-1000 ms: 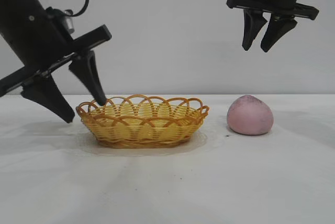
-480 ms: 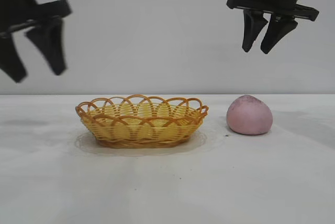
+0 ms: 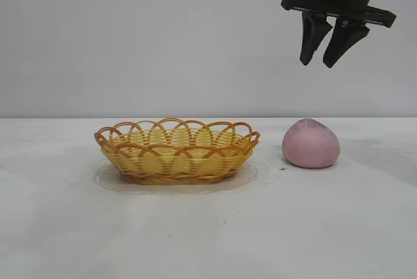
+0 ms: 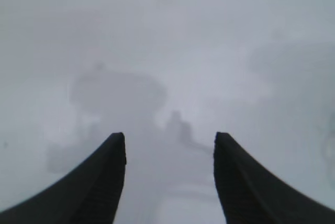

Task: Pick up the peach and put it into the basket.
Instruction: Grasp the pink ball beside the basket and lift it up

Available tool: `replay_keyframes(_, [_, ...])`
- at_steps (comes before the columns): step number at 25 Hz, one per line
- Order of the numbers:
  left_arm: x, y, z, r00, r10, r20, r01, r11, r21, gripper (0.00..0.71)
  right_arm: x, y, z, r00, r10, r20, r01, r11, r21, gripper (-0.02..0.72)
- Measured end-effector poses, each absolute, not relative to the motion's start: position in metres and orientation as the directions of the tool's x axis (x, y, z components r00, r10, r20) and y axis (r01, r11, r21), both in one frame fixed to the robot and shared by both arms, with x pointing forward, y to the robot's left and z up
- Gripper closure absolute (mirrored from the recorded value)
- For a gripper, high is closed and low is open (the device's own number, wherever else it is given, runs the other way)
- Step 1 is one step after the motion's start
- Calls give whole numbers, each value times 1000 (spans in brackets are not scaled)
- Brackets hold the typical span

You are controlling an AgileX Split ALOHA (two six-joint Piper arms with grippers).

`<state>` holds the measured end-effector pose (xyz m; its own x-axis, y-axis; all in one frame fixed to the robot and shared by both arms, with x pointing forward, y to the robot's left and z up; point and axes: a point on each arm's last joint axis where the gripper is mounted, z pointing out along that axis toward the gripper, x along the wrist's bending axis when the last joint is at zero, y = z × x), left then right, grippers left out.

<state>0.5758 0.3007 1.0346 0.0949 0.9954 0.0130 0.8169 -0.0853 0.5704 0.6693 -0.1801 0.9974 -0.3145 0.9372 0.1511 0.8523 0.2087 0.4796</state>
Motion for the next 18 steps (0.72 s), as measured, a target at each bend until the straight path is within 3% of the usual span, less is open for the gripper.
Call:
replay_keyframes(4, [536, 300, 1098, 85, 996, 19, 728, -75, 682, 340, 668, -179, 997, -315, 934, 166, 857, 205, 473, 390])
replay_keyframes(8, [475, 302, 1133, 86, 994, 60, 704, -104, 702, 340, 668, -179, 997, -318, 933, 171, 857, 205, 472, 390])
replay_keyframes(12, [409, 305, 1130, 58, 995, 84, 723, -100, 683, 340, 668, -176, 998, -334, 922, 194, 853, 208, 479, 390])
replay_keyframes(18, [319, 306, 1097, -4, 998, 57, 723, -36, 690, 340, 667, -174, 999, -342, 915, 213, 852, 206, 481, 390])
